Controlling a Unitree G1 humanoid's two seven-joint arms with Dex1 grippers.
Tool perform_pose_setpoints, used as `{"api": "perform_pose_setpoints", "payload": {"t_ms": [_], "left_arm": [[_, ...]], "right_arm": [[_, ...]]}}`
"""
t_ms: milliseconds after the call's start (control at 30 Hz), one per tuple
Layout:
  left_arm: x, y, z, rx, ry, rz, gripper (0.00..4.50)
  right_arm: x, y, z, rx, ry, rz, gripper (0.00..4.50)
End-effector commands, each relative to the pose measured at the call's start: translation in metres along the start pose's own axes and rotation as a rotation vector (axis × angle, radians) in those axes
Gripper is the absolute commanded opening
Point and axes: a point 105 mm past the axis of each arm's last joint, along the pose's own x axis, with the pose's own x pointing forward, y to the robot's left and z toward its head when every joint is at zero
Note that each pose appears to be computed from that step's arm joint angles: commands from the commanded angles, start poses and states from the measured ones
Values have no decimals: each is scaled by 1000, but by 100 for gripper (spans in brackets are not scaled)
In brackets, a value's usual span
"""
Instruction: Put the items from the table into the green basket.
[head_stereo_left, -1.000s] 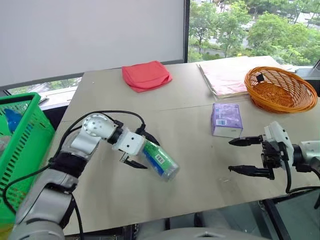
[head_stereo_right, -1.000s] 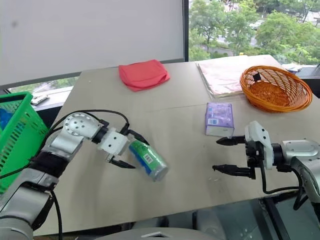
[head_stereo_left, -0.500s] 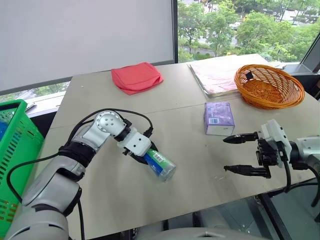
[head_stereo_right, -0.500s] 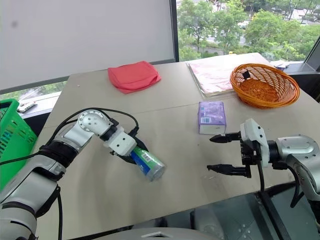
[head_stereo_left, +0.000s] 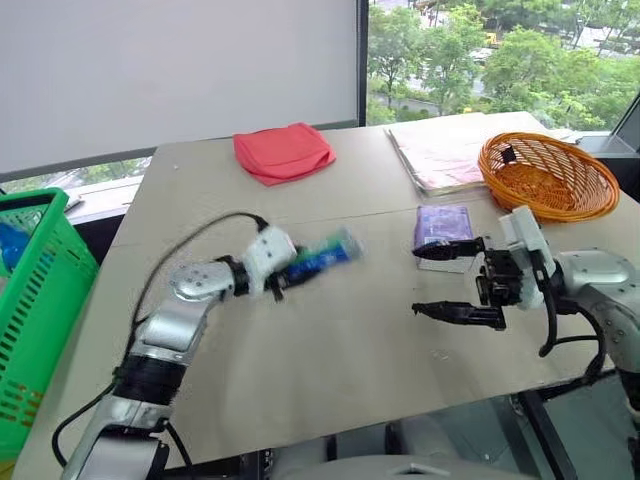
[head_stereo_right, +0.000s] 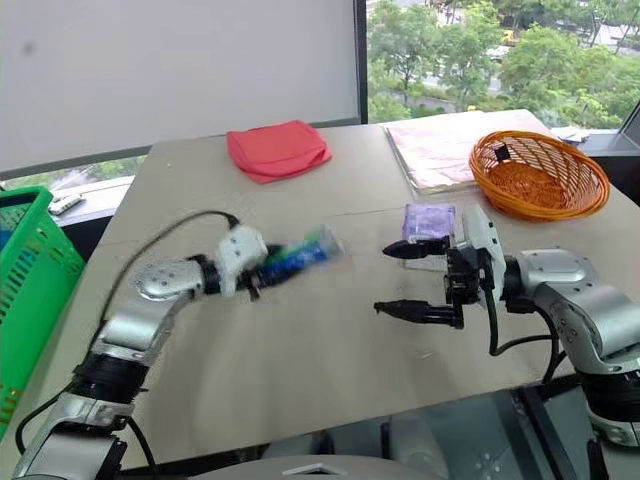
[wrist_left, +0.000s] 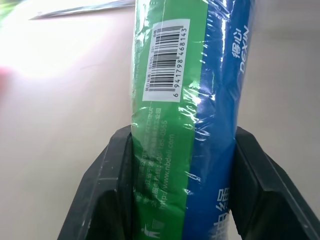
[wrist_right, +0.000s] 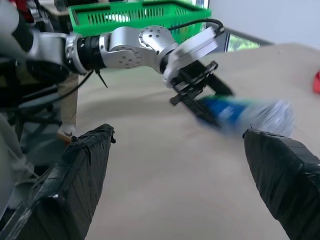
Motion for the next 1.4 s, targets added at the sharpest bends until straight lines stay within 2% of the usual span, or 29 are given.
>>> {"api": "perform_pose_setpoints", "payload": {"t_ms": [33, 100, 200, 300, 367, 500, 633, 700, 733, 767, 800, 833, 933, 967, 1033, 1133, 1233, 1300, 1333, 1400], "left_arm": [[-42, 68, 50, -106, -109, 459, 181], [-81, 99, 53, -184, -105, 710, 181], [-153, 133, 38, -201, 29, 1030, 181], [-220, 151, 20, -187, 157, 1210, 181], [-251, 158, 12, -177, 198, 1269, 181], [-287, 156, -12, -242, 294, 1294, 181], [-319, 153, -31, -269, 340, 1338, 181], [-321, 152, -41, -269, 365, 1330, 277], [-318, 152, -46, -242, 394, 1311, 295], [-313, 153, -49, -224, 404, 1296, 354], [-308, 154, -50, -222, 392, 1285, 385], [-304, 155, -50, -226, 378, 1279, 444], [-272, 162, -28, -283, 203, 1209, 444], [-253, 161, -17, -304, 139, 1169, 444], [-195, 145, 4, -371, 26, 971, 444], [-112, 97, 23, -475, -46, 635, 444], [-47, 41, 31, -501, -25, 375, 444], [-15, 14, 37, -512, -28, 268, 444], [0, 4, 40, -570, -49, 234, 444], [29, -20, 47, -629, -65, 136, 444]], "right_arm": [[13, -4, 17, -37, -69, 18, 450], [21, -9, 27, -42, -119, 27, 450], [34, -15, 41, -52, -181, 45, 450], [45, -23, 53, -95, -213, 50, 450], [53, -29, 62, -125, -233, 41, 450], [69, -45, 62, -182, -187, -12, 450], [76, -46, 66, -204, -194, -13, 450], [77, -46, 65, -202, -203, -16, 450], [77, -46, 64, -203, -203, -17, 450], [77, -46, 64, -208, -203, -19, 450], [76, -46, 63, -212, -203, -21, 450], [76, -46, 63, -214, -203, -23, 450], [66, -47, 63, -236, -187, -47, 450], [60, -49, 61, -242, -177, -71, 450], [46, -56, 55, -253, -136, -132, 450], [18, -67, 37, -257, -46, -245, 450], [-17, -77, 13, -248, 76, -400, 450], [-39, -78, -3, -243, 164, -482, 450], [-47, -76, -9, -233, 194, -509, 450], [-61, -75, -15, -213, 217, -576, 450]]}}
